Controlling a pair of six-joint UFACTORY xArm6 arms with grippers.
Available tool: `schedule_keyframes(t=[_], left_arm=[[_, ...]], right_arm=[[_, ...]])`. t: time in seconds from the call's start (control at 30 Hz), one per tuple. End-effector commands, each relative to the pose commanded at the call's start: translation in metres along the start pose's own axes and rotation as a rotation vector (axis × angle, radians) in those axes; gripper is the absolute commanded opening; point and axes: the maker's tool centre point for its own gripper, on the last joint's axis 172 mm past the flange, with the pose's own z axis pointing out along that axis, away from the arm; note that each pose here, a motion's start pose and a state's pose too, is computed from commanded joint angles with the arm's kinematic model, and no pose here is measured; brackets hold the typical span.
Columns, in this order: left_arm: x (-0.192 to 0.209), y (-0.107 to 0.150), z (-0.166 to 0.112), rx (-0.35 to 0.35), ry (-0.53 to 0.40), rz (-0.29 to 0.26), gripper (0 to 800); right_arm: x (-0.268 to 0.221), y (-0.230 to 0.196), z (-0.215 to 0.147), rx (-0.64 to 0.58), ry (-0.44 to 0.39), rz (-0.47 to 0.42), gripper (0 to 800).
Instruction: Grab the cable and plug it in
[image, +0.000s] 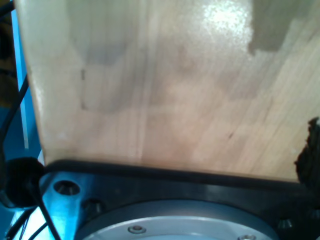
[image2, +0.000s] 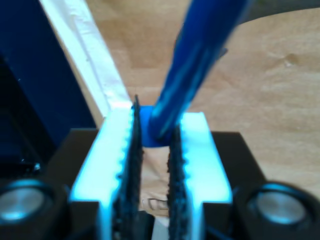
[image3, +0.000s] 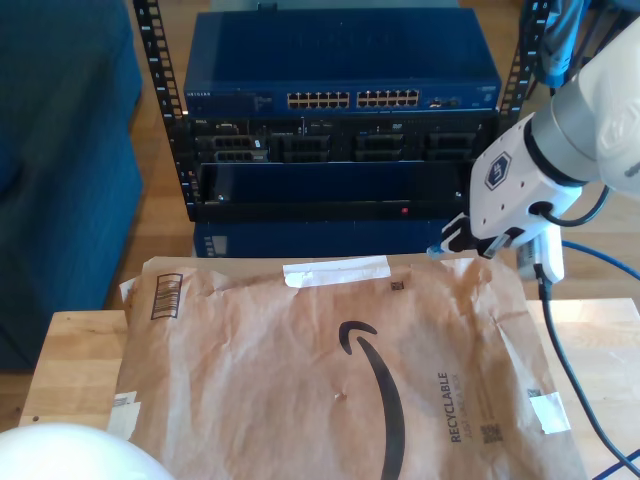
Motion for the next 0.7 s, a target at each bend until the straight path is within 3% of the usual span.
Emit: schedule_keyframes(t=[0.17, 0.33, 0.5, 0.7], left_arm=[[0.000, 0.000, 0.000, 0.001, -0.003, 0.000, 800], [0.000, 0.000, 0.000, 0.001, -0.003, 0.001, 800], [0.000, 0.000, 0.000, 0.001, -0.003, 0.001, 800], [0.000, 0.000, 0.000, 0.001, -0.003, 0.001, 800]], right_arm=[[-0.002, -0.027, -0.009, 0.111, -0.008, -0.004, 0], [0.025, -0.011, 0.006, 0.167, 0.022, -0.011, 0], [0.035, -0.023, -0.004, 0.298, 0.030, -0.028, 0], [0.027, -0.033, -0.010, 0.315, 0.022, -0.030, 0]])
